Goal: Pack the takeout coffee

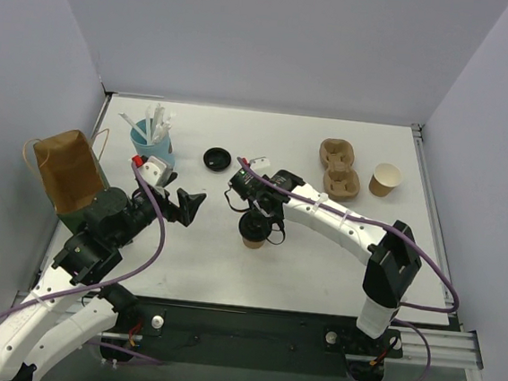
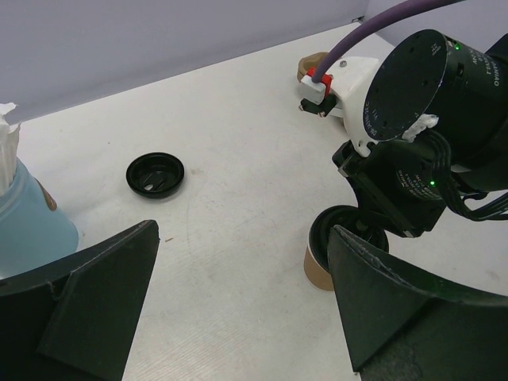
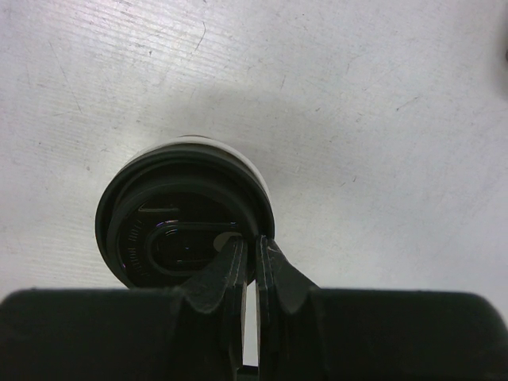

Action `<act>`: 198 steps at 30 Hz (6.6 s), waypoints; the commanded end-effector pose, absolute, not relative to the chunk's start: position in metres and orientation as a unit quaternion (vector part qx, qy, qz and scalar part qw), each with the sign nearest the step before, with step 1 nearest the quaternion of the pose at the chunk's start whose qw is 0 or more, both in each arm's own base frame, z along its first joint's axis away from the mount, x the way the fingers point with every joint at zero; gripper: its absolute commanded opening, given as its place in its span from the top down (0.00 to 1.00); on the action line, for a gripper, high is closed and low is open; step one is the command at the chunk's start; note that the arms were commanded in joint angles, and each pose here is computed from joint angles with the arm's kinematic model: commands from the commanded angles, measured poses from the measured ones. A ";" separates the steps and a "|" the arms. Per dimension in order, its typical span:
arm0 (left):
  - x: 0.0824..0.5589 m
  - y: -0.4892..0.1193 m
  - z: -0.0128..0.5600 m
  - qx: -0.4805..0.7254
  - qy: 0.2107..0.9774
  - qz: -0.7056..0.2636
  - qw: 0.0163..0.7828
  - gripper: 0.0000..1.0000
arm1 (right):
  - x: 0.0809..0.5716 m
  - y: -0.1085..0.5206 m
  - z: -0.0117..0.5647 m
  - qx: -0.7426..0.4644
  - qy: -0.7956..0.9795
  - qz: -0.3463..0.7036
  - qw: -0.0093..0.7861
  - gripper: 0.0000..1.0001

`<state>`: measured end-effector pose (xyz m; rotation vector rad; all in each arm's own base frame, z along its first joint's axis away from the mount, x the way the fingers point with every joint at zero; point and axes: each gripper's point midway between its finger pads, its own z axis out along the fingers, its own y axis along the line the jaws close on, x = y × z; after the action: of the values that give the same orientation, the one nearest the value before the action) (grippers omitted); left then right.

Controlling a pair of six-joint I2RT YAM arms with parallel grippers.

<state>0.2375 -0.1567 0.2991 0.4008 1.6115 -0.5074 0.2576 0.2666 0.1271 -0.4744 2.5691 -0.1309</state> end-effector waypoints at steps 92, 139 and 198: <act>0.268 -0.289 0.126 0.154 0.829 -0.393 0.366 0.28 | 0.260 0.239 0.141 -0.082 0.910 0.347 0.211 0.50; 0.265 -0.285 0.079 0.150 0.859 -0.367 0.324 0.45 | 0.258 0.218 0.054 0.052 0.916 0.360 0.168 0.76; 0.295 -0.292 0.056 0.204 0.868 -0.321 0.318 0.48 | 0.318 0.231 0.104 0.029 0.891 0.401 0.211 0.72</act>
<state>0.3077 -0.3162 0.1112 0.5116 2.0871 -0.9755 0.3088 0.2227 0.0955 0.1344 2.5144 1.0631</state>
